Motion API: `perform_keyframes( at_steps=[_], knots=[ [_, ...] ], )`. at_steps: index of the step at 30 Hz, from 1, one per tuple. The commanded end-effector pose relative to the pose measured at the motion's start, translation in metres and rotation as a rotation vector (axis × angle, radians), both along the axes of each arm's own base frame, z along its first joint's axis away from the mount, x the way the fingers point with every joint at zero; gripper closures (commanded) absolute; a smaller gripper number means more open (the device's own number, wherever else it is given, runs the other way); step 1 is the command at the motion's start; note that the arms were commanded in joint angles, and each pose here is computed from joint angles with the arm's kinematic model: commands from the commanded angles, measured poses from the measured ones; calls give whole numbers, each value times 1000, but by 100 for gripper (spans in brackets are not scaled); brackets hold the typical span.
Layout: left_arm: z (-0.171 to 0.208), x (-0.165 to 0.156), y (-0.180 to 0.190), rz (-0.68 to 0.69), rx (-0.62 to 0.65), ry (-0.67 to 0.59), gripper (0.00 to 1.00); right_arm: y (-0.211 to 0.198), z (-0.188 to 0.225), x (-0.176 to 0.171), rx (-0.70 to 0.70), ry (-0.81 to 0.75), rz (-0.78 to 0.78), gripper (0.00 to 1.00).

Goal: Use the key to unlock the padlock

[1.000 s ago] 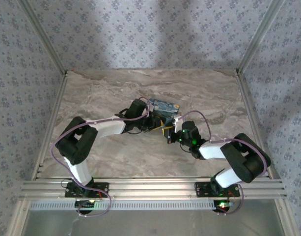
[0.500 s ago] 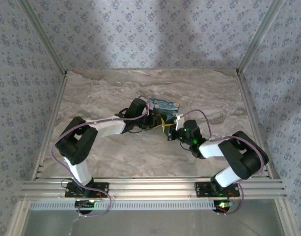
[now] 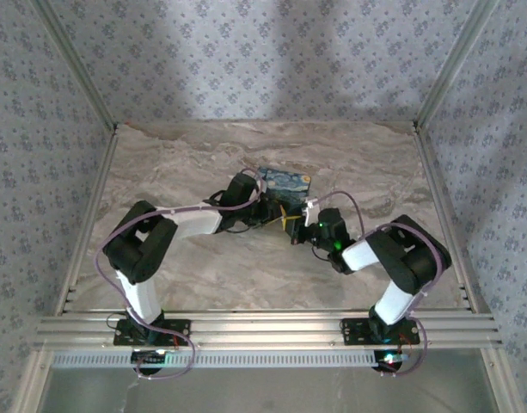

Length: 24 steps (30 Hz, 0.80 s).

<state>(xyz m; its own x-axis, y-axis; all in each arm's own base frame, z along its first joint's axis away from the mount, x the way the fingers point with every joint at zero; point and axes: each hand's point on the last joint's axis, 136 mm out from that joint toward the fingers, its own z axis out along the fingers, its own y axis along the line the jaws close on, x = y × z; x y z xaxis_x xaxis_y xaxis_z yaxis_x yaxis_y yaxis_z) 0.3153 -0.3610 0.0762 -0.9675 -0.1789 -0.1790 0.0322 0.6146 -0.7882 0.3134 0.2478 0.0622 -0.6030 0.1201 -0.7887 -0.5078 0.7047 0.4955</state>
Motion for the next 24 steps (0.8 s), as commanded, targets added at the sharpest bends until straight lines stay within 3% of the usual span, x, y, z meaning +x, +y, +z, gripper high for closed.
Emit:
perform_keyframes(
  at_steps=[1, 7, 19, 24],
  knots=[
    [-4, -27, -20, -98, -71, 64, 85, 4, 10, 11, 56, -43, -23, 100],
    [-14, -26, -16, -78, -60, 71, 77, 2, -17, 8, 35, 25, -41, 100],
    [14, -17, 17, 9, -61, -26, 42, 2, -30, -1, 21, 95, -46, 100],
    [20, -12, 27, 87, -141, -35, 39, 8, -19, -7, 71, 133, -31, 100]
  ],
)
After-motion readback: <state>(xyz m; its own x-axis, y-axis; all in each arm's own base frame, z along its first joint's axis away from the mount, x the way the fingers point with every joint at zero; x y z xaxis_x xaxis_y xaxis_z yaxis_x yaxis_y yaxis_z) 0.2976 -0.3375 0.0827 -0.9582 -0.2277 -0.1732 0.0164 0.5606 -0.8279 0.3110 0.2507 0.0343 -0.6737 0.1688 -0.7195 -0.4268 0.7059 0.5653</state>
